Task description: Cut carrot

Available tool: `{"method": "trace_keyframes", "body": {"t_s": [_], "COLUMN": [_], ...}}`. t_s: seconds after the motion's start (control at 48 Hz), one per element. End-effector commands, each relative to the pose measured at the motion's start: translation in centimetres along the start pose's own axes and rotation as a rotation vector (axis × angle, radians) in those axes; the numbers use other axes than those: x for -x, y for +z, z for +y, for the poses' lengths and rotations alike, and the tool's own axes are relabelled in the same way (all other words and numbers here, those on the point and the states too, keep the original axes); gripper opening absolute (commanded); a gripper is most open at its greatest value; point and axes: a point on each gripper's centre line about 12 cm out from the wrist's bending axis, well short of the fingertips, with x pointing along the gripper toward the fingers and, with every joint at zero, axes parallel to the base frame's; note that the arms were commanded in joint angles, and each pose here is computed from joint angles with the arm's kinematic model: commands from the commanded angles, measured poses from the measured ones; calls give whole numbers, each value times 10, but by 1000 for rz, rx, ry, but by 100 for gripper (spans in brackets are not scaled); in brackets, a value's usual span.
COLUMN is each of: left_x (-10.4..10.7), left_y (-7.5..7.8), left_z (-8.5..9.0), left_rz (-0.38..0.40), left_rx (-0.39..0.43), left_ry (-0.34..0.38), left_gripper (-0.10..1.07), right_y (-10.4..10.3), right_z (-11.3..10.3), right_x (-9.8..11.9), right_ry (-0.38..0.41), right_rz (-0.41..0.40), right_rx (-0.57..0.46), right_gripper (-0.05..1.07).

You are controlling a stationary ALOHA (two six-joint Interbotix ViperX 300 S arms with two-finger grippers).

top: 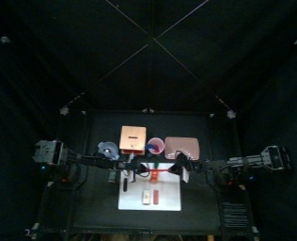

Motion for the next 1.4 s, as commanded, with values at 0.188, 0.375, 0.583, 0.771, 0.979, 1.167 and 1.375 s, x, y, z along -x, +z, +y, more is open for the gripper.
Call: {"method": "trace_keyframes", "body": {"t_s": [0.188, 0.375, 0.583, 0.771, 0.979, 1.167, 1.375], "left_x": [-7, -12, -17, -18, -17, -19, -20], "left_y": [-1, -9, -16, -20, -27, -30, -33], "left_z": [-2, -2, -2, -2, 0, 0, 0], "left_rz": [-44, -37, -19, -7, 10, 19, 30], "left_rx": [-43, -54, -52, -50, -47, -46, -42], "left_ry": [-21, -29, -30, -28, -25, -24, -24], "left_gripper": [43, 43, 43, 43, 43, 43, 43], "right_y": [-13, -17, -23, -29, -34, -36, -32], "right_z": [1, -1, -6, -6, -9, -8, -4], "right_x": [-13, -18, -24, -33, -46, -51, -52], "right_ry": [-20, -50, -75, -87, -107, -108, -96], "right_rz": [83, 136, 173, 210, 251, 264, 254], "right_rx": [-65, -87, -91, -102, -95, -96, -95], "right_gripper": [31, 28, 22, 22, 22, 22, 22]}}
